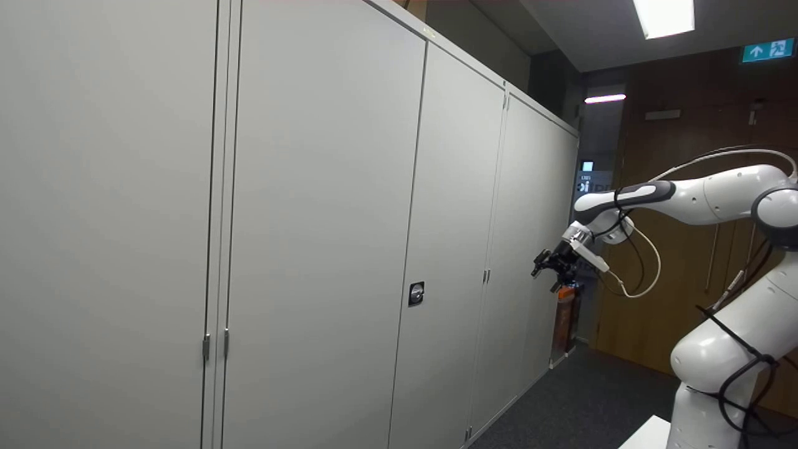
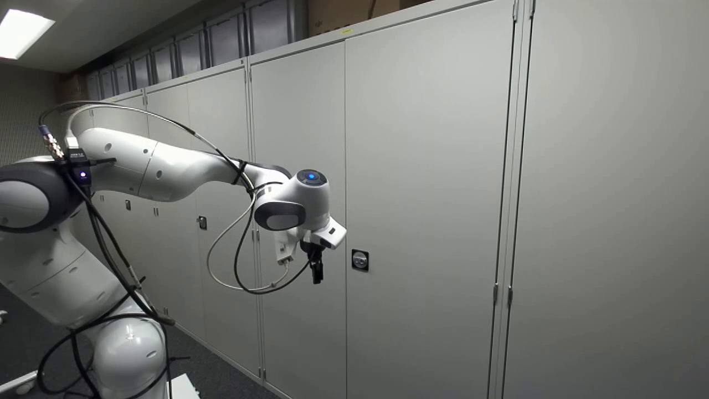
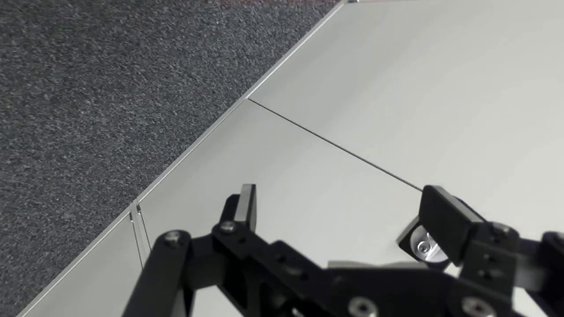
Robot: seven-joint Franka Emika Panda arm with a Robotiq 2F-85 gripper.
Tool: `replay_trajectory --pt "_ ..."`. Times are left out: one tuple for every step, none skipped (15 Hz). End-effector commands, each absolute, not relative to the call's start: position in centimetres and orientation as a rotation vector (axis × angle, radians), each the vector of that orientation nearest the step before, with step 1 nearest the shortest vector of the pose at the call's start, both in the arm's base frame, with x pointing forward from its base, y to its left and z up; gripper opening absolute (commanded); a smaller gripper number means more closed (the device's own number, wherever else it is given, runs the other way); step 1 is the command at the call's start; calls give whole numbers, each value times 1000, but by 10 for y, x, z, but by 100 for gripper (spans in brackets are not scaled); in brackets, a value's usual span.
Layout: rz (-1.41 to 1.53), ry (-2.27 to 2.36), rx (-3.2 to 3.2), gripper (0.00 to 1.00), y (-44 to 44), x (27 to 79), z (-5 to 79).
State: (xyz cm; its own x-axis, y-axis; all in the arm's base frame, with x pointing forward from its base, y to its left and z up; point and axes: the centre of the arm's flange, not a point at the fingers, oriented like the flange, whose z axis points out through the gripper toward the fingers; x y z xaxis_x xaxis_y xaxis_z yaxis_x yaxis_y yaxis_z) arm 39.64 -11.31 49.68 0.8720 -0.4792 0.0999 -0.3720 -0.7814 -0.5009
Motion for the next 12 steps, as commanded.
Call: replay_trajectory --pt "-372 724 -2470 100 -106 402 472" --pt "-391 741 -2456 100 -104 403 465" --pt "-394 762 -2442 100 -102 403 460" --pt "-410 774 -2430 100 -100 404 454" --pt "-416 796 -2413 100 -98 405 450" --pt "-417 819 -2396 100 -94 406 446" --pt "-428 828 -2381 100 -92 407 442" --pt "-437 841 -2361 100 -88 408 438" --pt "-446 855 -2341 100 -85 409 435" --pt "-449 872 -2318 100 -81 411 432" --pt "-461 881 -2300 100 -78 413 428" --pt "-466 893 -2284 100 -74 415 424"
